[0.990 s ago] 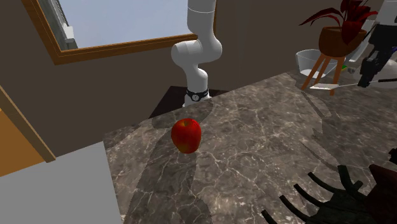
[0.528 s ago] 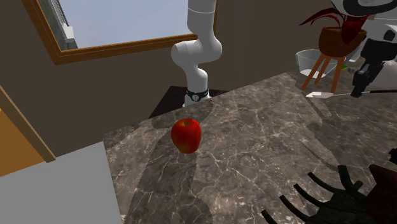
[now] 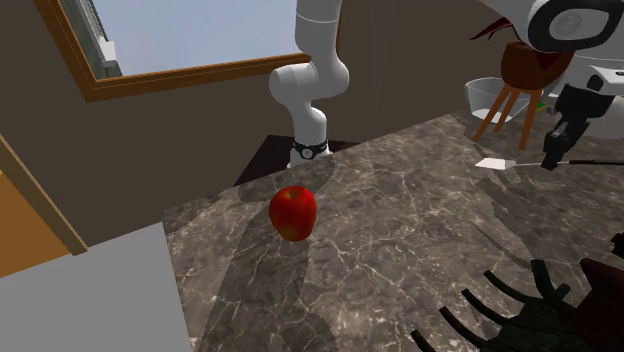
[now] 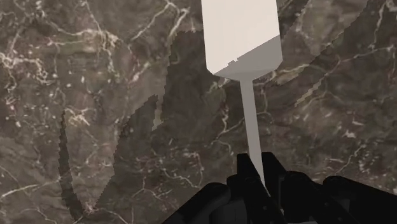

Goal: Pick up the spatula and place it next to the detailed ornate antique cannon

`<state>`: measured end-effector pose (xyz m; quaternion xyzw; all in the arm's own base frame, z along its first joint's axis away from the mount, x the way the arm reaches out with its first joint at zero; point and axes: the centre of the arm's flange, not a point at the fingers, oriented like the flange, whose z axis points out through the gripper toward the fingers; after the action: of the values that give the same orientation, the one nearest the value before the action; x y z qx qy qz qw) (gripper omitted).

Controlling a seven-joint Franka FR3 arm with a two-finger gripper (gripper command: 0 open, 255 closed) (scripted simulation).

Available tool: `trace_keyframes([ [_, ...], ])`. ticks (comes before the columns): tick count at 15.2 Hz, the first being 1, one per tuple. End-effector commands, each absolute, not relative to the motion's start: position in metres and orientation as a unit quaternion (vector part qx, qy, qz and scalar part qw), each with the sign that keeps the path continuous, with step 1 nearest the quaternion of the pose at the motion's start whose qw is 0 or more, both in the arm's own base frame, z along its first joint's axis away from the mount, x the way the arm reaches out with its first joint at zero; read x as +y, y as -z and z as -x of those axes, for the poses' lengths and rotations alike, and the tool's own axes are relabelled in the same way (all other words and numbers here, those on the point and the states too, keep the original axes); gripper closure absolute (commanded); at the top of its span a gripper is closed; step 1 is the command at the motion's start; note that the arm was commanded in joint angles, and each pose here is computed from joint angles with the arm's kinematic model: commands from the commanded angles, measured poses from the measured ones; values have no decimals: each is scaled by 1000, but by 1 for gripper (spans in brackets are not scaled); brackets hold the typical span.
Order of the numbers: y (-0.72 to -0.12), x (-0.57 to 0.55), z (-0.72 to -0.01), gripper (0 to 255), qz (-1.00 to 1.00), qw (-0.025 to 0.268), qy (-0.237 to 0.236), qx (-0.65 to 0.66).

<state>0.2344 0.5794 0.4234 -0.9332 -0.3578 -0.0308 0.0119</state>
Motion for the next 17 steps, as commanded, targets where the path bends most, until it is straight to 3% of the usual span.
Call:
trace_keyframes([
  [1, -413, 580, -234, 255, 933, 12, 31, -358],
  [17, -350, 580, -234, 255, 933, 12, 31, -358],
])
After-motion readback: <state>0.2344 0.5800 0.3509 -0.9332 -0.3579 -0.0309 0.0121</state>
